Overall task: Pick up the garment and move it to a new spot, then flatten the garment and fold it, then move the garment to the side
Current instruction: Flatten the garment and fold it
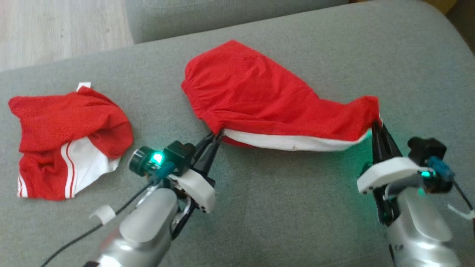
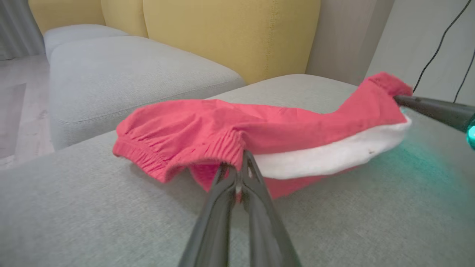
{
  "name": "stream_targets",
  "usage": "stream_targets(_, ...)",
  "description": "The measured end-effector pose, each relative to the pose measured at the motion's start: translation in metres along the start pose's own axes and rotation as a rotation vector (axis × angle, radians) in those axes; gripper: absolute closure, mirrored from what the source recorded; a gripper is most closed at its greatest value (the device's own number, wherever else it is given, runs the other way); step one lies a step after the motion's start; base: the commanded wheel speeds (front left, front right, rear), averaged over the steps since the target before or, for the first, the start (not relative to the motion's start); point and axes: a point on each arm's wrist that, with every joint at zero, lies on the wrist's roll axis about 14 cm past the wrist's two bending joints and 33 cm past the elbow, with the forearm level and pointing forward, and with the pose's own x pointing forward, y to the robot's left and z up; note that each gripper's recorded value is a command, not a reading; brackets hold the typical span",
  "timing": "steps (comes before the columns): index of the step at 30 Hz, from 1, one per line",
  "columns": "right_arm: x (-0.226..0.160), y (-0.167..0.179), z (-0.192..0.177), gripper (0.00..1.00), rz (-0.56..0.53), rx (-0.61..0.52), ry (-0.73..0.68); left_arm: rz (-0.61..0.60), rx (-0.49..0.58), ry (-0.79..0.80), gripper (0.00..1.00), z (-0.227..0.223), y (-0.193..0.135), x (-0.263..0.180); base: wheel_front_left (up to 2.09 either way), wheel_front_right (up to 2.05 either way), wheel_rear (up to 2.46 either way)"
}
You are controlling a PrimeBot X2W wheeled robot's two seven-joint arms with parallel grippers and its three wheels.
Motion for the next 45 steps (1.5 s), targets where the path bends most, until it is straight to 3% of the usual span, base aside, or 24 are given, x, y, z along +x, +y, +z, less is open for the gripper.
stream_targets(7,0.000,0.020,0.070,1.00,0.065,0.000,-0.209,-0.010,0.094,-0.010,1.00,0.030,0.012,-0.004,0.00,0.00,0.00)
stream_targets(16,-0.012,0.058,0.212,1.00,0.172,-0.092,-0.543,-0.006,0.299,-0.168,1.00,0.158,0.030,-0.005,0.00,0.00,0.00)
stream_targets(23,-0.042,0.063,0.276,1.00,0.190,-0.125,-0.732,-0.002,0.325,-0.306,1.00,0.223,0.023,-0.025,0.00,0.00,0.00)
stream_targets(29,-0.059,0.069,0.281,1.00,0.203,-0.160,-0.752,-0.030,0.272,-0.335,1.00,0.232,0.009,-0.043,0.00,0.00,0.00)
stream_targets(34,-0.052,0.060,0.250,1.00,0.178,-0.170,-0.650,-0.021,0.214,-0.239,1.00,0.188,0.018,-0.050,0.00,0.00,0.00)
stream_targets(39,-0.028,0.056,0.238,1.00,0.163,-0.182,-0.569,-0.020,0.186,-0.169,1.00,0.167,0.034,-0.041,0.00,0.00,0.00)
stream_targets(45,0.037,0.058,0.253,1.00,0.159,-0.171,-0.519,0.003,0.215,-0.142,1.00,0.174,0.077,0.002,0.00,0.00,0.00)
